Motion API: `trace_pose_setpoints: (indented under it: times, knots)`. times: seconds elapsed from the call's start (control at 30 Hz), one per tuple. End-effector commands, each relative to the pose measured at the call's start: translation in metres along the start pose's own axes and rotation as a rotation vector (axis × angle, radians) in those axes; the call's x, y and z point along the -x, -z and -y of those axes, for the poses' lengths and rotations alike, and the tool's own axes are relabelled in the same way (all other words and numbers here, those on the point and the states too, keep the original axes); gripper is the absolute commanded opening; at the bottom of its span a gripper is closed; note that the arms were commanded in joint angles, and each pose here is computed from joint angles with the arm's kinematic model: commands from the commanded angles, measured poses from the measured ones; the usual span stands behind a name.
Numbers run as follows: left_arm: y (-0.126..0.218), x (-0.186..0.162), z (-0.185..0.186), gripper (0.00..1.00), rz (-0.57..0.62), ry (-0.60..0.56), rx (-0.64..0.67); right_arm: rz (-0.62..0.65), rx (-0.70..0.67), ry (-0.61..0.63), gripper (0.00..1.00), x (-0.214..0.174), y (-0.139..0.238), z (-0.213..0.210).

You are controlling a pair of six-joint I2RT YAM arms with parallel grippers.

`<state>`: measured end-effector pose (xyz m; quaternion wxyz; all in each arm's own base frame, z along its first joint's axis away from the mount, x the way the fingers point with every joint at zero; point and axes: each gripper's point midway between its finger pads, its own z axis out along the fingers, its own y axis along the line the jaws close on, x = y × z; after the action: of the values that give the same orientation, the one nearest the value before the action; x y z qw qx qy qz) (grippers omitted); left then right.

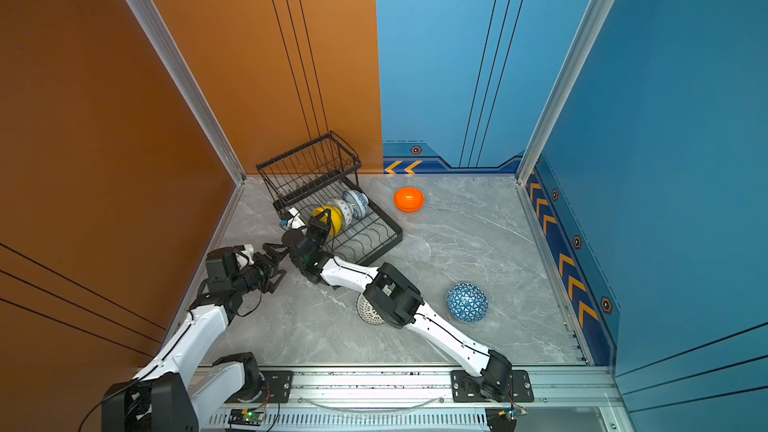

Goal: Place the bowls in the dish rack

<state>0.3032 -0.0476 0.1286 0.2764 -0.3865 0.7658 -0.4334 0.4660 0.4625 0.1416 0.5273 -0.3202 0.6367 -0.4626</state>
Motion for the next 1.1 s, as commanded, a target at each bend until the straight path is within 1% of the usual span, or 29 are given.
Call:
trace_pose_setpoints:
  times: [0.0,0.23,0.43,0.6,0.9,1.07]
  knots:
    - [0.002,0.001,0.015,0.98,-0.01,-0.047,-0.041,0.007,0.054,0.226,0.0,-0.021,0.014,-0.065]
    - [0.001,0.001,0.016,0.98,-0.011,-0.051,-0.043,-0.001,0.049,0.237,0.0,-0.023,0.017,-0.068]
    - [0.002,0.001,0.016,0.98,-0.008,-0.052,-0.042,0.007,0.05,0.195,0.0,-0.013,0.032,-0.063]
    - [0.002,0.0,0.017,0.98,-0.012,-0.049,-0.047,-0.009,0.068,0.159,0.0,-0.014,0.039,-0.064]
    - [0.002,0.001,0.017,0.98,-0.009,-0.05,-0.047,-0.012,0.099,0.115,0.04,-0.013,0.045,-0.064]
    - [0.002,0.001,0.017,0.98,-0.01,-0.05,-0.048,-0.002,0.109,0.095,0.04,-0.009,0.047,-0.066]
